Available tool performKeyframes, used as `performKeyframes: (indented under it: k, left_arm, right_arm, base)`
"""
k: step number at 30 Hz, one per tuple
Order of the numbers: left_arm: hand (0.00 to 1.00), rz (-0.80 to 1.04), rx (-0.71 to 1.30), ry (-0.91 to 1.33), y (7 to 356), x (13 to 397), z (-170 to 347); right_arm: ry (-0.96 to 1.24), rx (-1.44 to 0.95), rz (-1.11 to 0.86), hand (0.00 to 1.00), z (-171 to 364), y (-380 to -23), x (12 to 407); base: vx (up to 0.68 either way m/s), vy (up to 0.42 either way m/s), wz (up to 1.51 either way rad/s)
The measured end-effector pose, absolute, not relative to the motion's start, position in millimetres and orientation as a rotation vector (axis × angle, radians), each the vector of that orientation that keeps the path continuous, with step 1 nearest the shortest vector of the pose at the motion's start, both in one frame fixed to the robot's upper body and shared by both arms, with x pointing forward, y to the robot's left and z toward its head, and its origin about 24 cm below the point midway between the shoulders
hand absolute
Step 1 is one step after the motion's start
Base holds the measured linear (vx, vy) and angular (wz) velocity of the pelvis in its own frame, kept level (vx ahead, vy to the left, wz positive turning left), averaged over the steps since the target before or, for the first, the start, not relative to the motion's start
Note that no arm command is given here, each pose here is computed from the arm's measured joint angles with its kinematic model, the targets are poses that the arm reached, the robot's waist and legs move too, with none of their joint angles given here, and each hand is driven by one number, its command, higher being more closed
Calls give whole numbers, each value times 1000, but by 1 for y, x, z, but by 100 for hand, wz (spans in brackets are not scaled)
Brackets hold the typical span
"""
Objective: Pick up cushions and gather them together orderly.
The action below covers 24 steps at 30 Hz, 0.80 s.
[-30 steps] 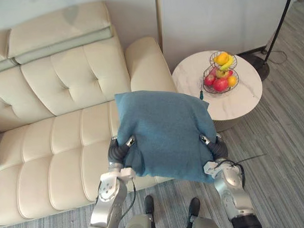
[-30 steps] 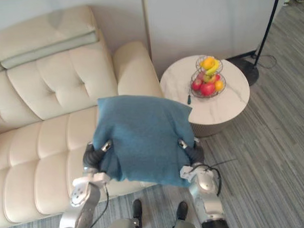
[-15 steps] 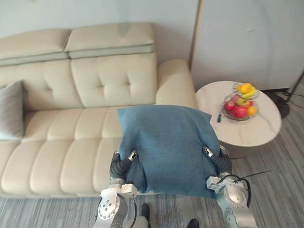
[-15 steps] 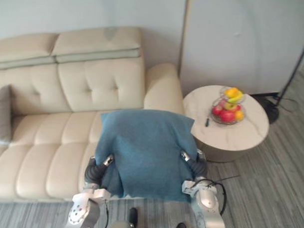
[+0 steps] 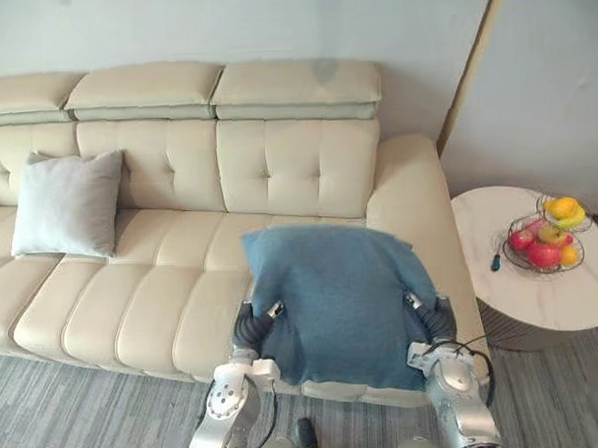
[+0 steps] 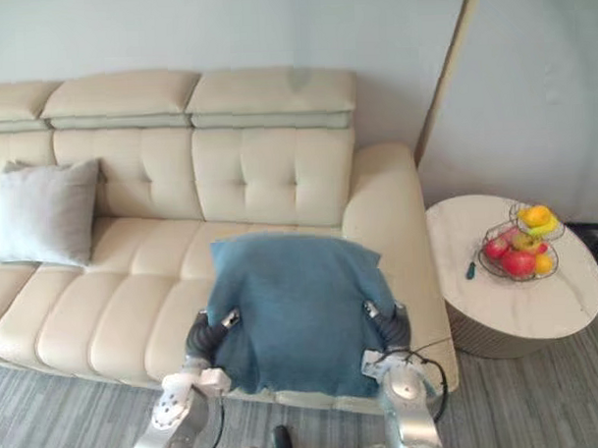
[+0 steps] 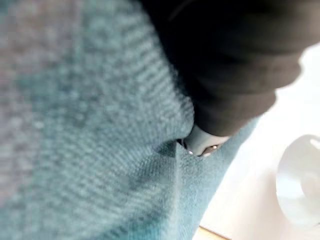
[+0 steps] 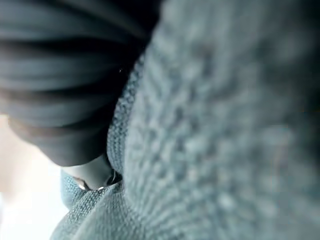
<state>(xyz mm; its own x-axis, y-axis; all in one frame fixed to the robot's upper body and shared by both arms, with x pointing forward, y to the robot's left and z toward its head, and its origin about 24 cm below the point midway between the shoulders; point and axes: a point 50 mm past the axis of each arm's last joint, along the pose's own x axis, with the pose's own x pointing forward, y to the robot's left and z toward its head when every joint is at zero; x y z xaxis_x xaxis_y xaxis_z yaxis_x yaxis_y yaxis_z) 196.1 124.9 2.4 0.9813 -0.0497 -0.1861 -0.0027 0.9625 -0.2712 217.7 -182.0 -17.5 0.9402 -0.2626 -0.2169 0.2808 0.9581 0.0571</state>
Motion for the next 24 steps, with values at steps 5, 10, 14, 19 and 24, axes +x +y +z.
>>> performKeyframes:
  k: [5,10,14,19,24]
  left_arm:
    - [100,-27,-272,212,124,193,1]
    - [100,-27,-300,207,119,185,6]
    - [100,-41,-307,186,119,185,10]
    - [100,-43,-330,195,113,185,9]
    - [100,-53,-288,234,118,179,2]
  right_arm:
    - [204,90,-280,100,-16,-183,216]
    - [129,93,-293,100,4,-186,203]
    - [45,100,-281,100,21,-184,211]
    - [53,94,-304,100,18,-189,211]
    - [116,113,-320,100,5,-184,204]
  base:
    - [164,42,42]
    - [267,-10,56]
    - [198,-17,-18]
    - [163,217,-21]
    - [68,234,-14]
